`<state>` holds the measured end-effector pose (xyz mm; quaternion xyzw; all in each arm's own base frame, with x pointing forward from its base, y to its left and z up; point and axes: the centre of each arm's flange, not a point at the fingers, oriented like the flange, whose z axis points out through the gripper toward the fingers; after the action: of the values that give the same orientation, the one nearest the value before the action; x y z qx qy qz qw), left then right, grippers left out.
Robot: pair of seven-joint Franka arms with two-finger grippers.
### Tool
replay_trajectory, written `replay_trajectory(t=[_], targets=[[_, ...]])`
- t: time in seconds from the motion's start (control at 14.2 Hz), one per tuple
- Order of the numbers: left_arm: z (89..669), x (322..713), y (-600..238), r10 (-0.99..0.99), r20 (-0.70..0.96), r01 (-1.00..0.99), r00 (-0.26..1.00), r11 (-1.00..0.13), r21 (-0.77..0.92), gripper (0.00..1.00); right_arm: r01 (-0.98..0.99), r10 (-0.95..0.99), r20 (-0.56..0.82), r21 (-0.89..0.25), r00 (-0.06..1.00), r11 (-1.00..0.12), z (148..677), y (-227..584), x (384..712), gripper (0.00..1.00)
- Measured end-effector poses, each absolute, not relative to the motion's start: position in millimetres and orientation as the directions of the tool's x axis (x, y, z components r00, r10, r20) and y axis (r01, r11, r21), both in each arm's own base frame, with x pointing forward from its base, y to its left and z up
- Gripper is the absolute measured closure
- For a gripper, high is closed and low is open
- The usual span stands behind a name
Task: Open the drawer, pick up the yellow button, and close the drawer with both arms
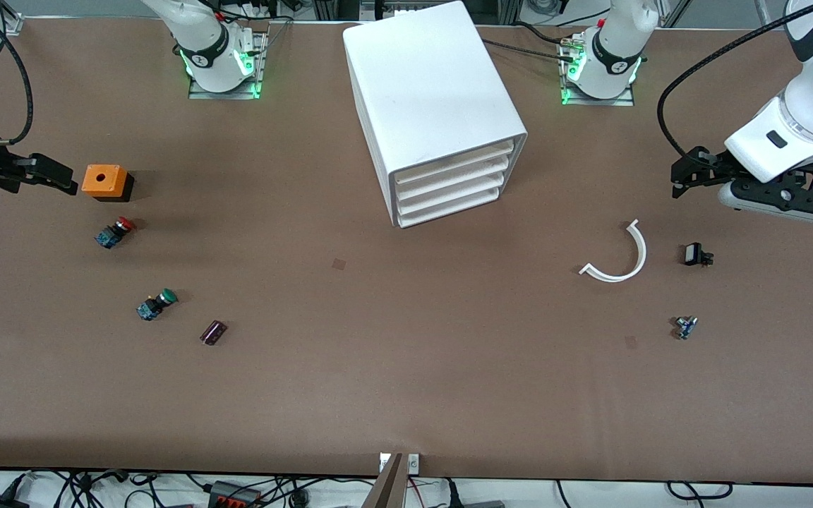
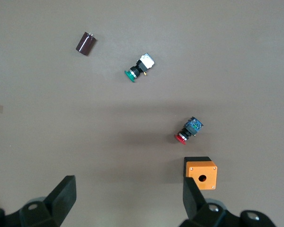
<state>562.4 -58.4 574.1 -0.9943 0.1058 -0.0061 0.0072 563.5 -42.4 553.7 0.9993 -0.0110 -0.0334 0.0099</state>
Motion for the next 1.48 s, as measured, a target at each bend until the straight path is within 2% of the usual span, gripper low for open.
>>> replay_trajectory(t=[0.64, 1.06, 1.48], targets=[[574, 562, -58, -0.210, 0.011, -0.210, 0.978, -0.978, -0.016, 0.00, -0.011, -0.012, -0.065, 0.020, 0.998, -1.000, 553, -37, 564, 0.00], [574, 562, -59, -0.212, 0.004, -0.212, 0.977, -0.977, -0.015, 0.00, 0.074, 0.076, -0.087, -0.028, 0.993, -0.997, 532, 23, 575, 0.00], [565, 544, -98, -0.275, -0.102, -0.274, 0.956, -0.961, 0.025, 0.00, 0.163, 0.166, -0.089, -0.037, 0.982, -0.986, 518, 79, 579, 0.00]])
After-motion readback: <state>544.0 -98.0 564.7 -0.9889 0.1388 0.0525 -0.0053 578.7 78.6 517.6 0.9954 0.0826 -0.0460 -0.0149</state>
